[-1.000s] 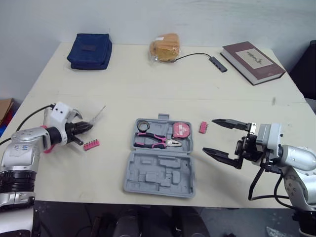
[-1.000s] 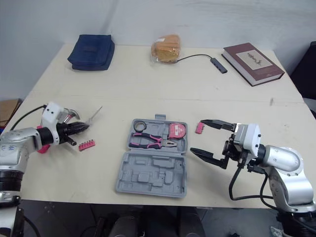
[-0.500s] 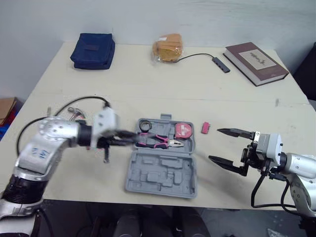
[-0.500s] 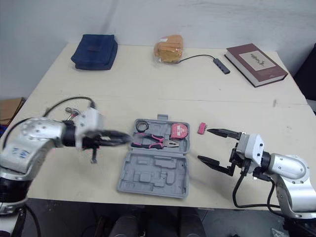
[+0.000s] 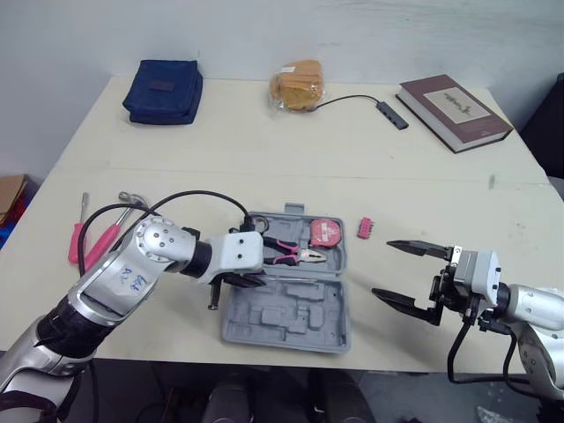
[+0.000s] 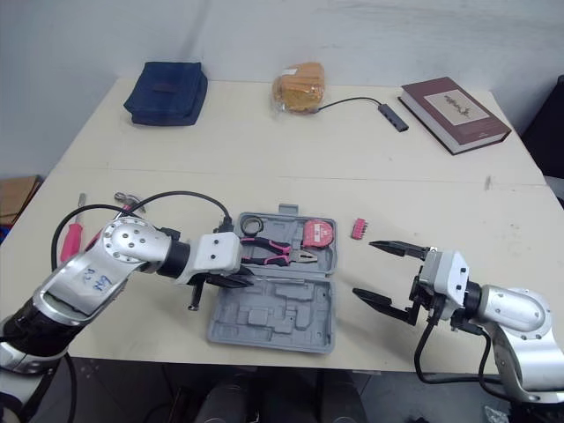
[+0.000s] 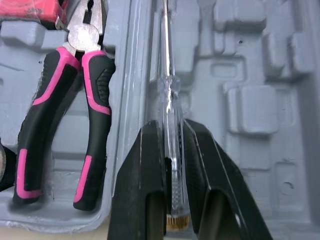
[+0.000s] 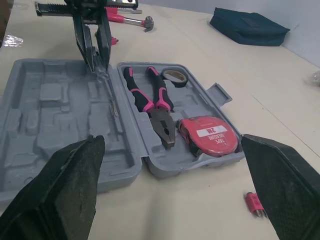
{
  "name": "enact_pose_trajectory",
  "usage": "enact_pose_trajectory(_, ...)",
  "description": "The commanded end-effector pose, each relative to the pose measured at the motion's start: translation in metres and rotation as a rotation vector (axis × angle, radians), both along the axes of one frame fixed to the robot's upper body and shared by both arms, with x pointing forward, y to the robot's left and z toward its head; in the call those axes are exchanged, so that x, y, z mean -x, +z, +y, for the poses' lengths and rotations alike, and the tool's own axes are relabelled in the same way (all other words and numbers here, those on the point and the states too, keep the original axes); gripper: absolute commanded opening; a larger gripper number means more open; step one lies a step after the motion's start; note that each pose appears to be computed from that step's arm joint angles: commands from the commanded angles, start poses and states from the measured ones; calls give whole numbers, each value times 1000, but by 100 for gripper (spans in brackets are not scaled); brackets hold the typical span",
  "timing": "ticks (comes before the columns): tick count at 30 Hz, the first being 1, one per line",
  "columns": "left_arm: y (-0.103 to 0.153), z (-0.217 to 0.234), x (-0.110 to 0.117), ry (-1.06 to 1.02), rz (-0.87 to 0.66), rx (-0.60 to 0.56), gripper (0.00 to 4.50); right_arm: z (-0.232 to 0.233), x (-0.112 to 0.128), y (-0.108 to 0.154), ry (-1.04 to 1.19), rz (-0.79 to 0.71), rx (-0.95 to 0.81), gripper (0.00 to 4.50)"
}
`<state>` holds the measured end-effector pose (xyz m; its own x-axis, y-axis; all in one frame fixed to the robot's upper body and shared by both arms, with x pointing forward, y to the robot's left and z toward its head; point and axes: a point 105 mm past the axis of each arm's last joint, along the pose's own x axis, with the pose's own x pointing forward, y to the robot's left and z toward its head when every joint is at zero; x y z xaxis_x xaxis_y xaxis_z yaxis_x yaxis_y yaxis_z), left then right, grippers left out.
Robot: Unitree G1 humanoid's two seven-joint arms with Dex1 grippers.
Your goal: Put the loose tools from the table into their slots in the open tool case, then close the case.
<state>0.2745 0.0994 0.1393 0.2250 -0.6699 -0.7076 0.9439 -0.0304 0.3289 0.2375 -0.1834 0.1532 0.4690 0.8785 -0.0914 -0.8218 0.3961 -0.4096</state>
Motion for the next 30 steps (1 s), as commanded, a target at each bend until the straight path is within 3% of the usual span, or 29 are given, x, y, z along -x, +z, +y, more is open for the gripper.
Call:
enact_pose_trajectory(1,5,-4,0,-36,-37,-16,5,1,4,10,-2,-43,3,450)
enact_pose_trajectory(16,-4,-3,-3,-24,-53,-72,5,4,5,9,-9,-50,-7,450)
enact_pose_trajectory(18,-9,-6,-2,-36,-54,-73,93,4,5,9,-11,-52,-9,450)
enact_pose_trajectory(23,-3,-23,3,-91,-79,47,305,5,5,9,-14,-51,-13,450)
enact_pose_trajectory(28,1,-25,8,-125,-78,134,305,5,6,7,-17,-47,-15,450)
enact_pose_trajectory(30,-4,-12,6,-110,-88,106,305,5,6,7,-22,-45,-17,450)
